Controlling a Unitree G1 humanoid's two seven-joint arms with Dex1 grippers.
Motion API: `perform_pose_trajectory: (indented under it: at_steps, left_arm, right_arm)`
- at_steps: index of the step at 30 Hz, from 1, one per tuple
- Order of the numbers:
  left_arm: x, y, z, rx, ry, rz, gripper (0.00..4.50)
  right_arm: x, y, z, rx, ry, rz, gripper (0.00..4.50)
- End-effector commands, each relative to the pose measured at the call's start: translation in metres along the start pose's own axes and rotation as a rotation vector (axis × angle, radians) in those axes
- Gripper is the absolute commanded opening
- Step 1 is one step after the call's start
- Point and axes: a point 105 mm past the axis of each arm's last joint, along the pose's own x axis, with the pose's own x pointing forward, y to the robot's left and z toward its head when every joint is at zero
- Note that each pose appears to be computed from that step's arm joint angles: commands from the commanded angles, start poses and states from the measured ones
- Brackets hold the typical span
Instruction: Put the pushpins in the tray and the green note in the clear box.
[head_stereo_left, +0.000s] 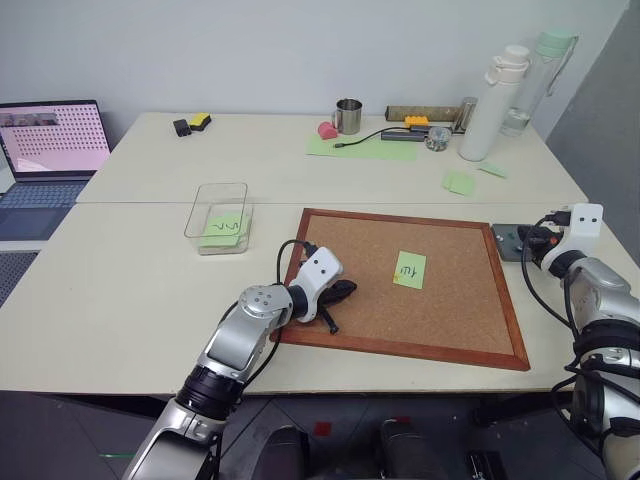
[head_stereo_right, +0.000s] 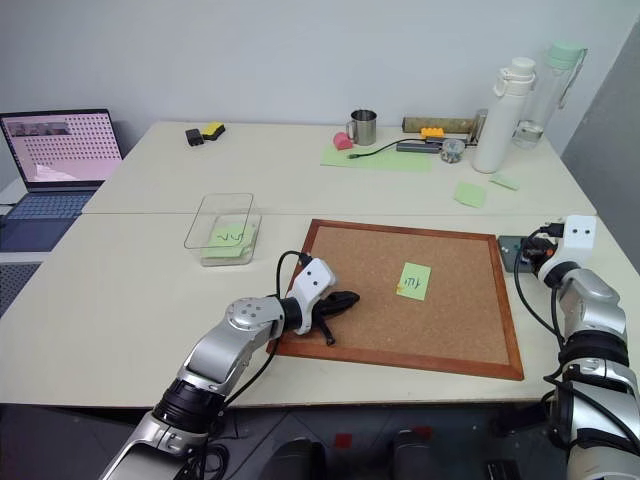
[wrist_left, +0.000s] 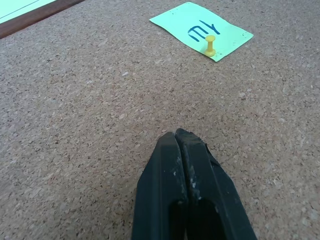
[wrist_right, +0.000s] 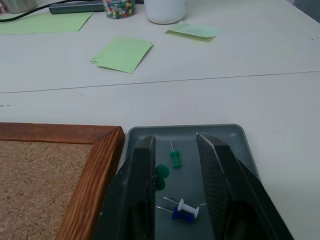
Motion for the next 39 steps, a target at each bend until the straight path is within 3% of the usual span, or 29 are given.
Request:
perform_pose_trajectory:
  at_steps: [1, 14, 17, 22, 25, 30, 39]
  left_arm:
    - [-0.005, 0.004, -0.024, -0.042, 0.089, 0.02, 0.0]
    - [-0.002, 0.004, -0.021, -0.036, 0.086, 0.01, 0.0]
    - [-0.002, 0.004, -0.022, -0.036, 0.088, 0.011, 0.0]
    - [-0.004, 0.003, -0.023, -0.039, 0.09, 0.013, 0.0]
    - [-0.004, 0.002, -0.024, -0.039, 0.091, 0.012, 0.0]
    - [-0.002, 0.0, -0.022, -0.034, 0.088, -0.001, 0.0]
    - [-0.002, 0.001, -0.021, -0.028, 0.086, -0.002, 0.0]
  right_arm:
    - [-0.003, -0.001, 0.026, -0.026, -0.085, 0.026, 1.33]
    - [-0.006, 0.002, 0.019, -0.083, -0.068, 0.046, 1.33]
    - [-0.012, 0.034, 0.025, -0.086, -0.122, 0.214, 1.33]
    - [-0.052, 0.12, -0.001, -0.139, -0.071, 0.619, 1.33]
    - [-0.07, 0.158, -0.013, -0.174, -0.044, 0.741, 1.33]
    - [-0.066, 0.187, -0.028, -0.237, -0.011, 0.764, 1.33]
    - [-0.05, 0.201, -0.04, -0.274, 0.018, 0.779, 1.33]
